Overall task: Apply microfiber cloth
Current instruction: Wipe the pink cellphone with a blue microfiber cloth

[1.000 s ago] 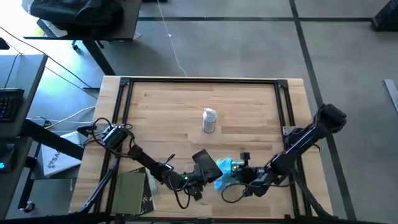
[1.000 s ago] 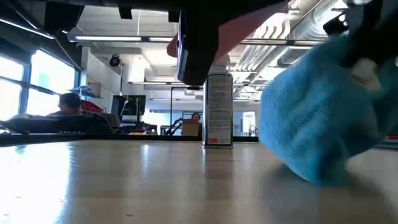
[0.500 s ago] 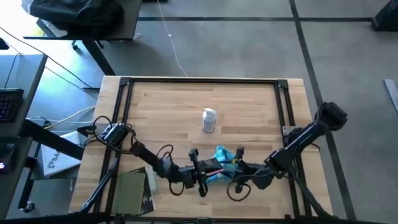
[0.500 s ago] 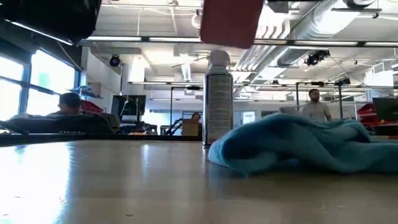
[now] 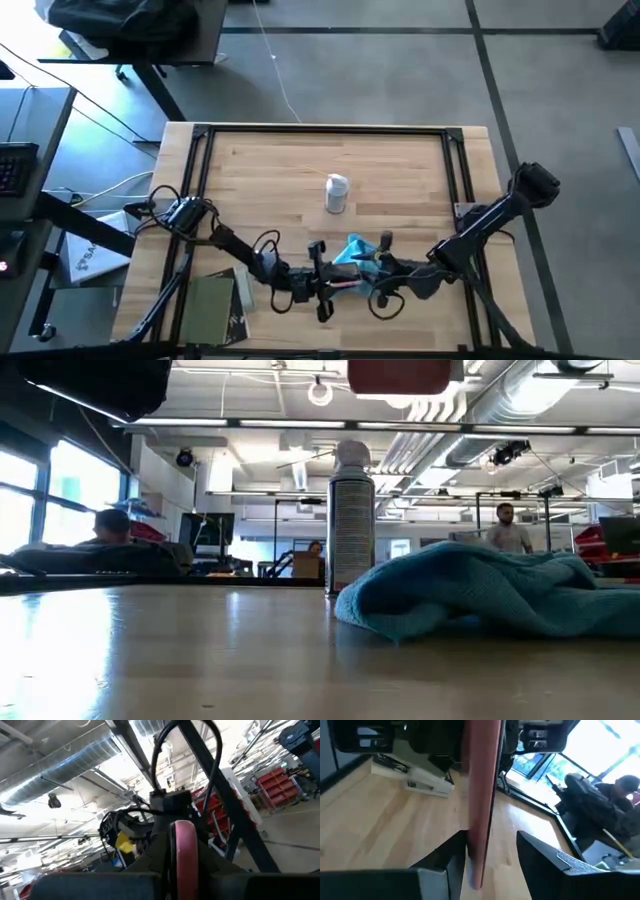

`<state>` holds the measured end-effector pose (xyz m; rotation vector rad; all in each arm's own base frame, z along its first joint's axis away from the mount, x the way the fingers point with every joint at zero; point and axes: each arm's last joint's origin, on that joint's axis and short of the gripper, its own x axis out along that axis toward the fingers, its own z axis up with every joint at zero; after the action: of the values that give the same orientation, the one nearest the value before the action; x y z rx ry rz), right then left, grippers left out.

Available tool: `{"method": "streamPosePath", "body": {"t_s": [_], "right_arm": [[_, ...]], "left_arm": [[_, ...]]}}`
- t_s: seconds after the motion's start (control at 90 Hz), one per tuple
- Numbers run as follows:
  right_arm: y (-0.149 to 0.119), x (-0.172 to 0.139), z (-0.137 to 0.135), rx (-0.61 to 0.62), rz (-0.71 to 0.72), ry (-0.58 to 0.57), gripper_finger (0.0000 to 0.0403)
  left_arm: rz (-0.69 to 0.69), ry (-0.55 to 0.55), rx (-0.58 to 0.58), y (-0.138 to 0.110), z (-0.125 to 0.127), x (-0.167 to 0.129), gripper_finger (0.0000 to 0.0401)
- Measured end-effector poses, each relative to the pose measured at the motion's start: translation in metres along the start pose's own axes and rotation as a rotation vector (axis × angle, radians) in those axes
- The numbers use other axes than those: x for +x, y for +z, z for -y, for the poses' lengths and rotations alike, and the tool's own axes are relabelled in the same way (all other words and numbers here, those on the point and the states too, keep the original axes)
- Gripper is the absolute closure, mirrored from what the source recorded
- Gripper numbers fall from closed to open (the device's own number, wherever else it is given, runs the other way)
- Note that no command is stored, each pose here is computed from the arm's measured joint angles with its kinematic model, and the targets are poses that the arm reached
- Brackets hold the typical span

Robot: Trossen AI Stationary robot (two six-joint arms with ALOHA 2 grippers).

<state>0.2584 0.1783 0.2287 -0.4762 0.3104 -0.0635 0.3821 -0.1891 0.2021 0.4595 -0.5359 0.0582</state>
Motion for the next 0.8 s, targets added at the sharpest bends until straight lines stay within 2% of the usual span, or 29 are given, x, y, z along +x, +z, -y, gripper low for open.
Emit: {"method": "streamPosePath", "body": {"t_s": [0.144,0.322,0.578,0.8], "right_arm": [[-0.002,0.008,0.005,0.071,0.002,0.063,0.0294],[-0.003,0.010,0.007,0.038,0.000,0.073,0.0389],[-0.003,0.007,0.006,0.012,-0.005,0.077,0.0399],[-0.001,-0.001,0.009,0.022,-0.017,0.055,0.0401]], "left_arm": [[0.019,-0.014,-0.032,-0.002,-0.004,0.007,0.0383],[0.005,-0.031,-0.026,-0.002,-0.004,0.011,0.0382],[-0.054,0.004,0.016,-0.002,0.000,0.010,0.0376],[-0.112,0.014,0.046,-0.006,0.002,0.008,0.0325]]}}
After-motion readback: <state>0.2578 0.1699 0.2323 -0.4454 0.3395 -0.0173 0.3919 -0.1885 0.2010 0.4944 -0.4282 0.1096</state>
